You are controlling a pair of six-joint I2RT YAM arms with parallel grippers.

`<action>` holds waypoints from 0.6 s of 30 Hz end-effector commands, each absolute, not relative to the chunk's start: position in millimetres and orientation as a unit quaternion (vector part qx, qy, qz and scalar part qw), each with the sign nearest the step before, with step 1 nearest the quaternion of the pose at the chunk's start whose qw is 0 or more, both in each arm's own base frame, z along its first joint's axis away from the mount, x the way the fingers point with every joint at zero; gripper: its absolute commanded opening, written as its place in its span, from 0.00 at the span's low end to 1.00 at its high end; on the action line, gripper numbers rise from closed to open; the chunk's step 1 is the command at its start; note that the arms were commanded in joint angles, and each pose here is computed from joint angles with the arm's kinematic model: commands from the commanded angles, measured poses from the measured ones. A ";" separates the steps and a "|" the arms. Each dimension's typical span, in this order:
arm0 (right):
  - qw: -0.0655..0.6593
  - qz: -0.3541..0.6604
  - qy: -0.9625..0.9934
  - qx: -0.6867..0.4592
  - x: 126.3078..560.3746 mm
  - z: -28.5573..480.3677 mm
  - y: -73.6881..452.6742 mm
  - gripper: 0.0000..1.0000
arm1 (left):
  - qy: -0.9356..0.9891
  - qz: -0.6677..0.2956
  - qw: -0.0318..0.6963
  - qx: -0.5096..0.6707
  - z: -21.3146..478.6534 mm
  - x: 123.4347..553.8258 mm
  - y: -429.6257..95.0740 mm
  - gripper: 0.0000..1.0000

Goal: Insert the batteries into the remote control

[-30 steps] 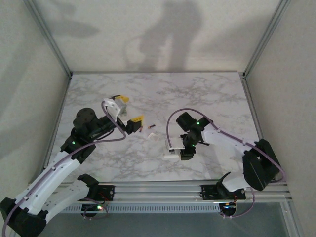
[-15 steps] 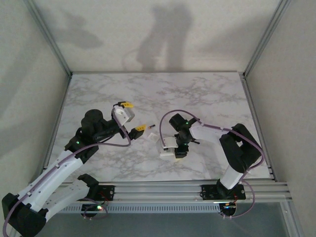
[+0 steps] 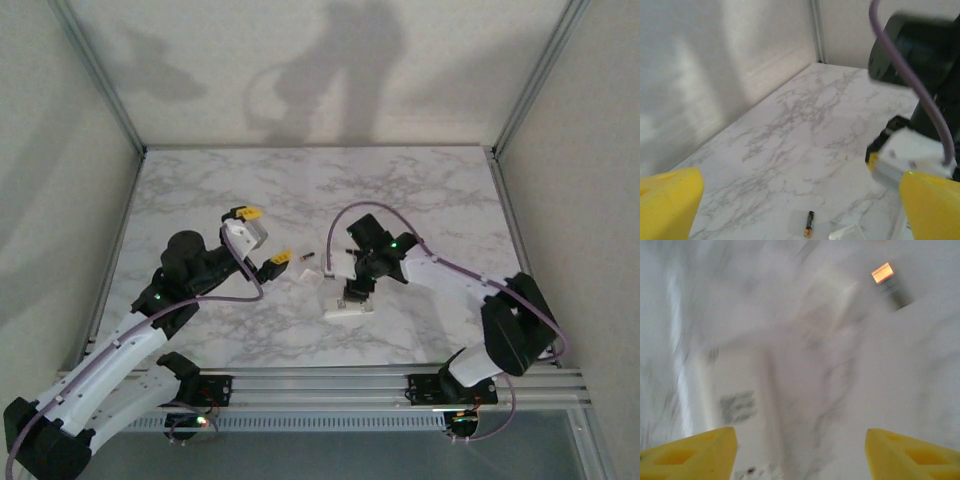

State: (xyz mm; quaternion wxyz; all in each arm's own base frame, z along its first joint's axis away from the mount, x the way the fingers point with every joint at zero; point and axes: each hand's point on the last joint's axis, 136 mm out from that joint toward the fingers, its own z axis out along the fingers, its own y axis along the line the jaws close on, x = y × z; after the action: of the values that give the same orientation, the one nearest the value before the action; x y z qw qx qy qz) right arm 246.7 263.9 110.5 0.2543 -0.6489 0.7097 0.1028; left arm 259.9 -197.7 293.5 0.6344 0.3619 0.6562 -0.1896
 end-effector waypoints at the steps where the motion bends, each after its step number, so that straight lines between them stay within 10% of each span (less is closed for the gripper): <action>1: 0.393 0.211 0.816 -0.367 298.5 202.7 297.7 0.61 | 0.643 -0.172 0.682 0.301 316.0 267.8 -182.0 0.99; 6: 0.274 0.212 0.938 -0.003 323.5 208.7 282.1 0.51 | 0.657 -0.148 0.695 0.252 319.6 278.3 -165.5 1.00; 18: 0.224 0.125 0.740 -0.621 290.6 149.8 351.2 0.60 | 0.646 -0.134 0.687 0.303 305.0 266.1 -166.3 0.99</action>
State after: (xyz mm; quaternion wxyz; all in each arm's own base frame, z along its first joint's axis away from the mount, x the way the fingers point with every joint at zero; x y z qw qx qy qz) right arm 311.8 352.6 167.0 0.2662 -0.4613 0.8351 0.1373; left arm 272.2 -167.1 301.7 0.6796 0.2822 0.6623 -0.1411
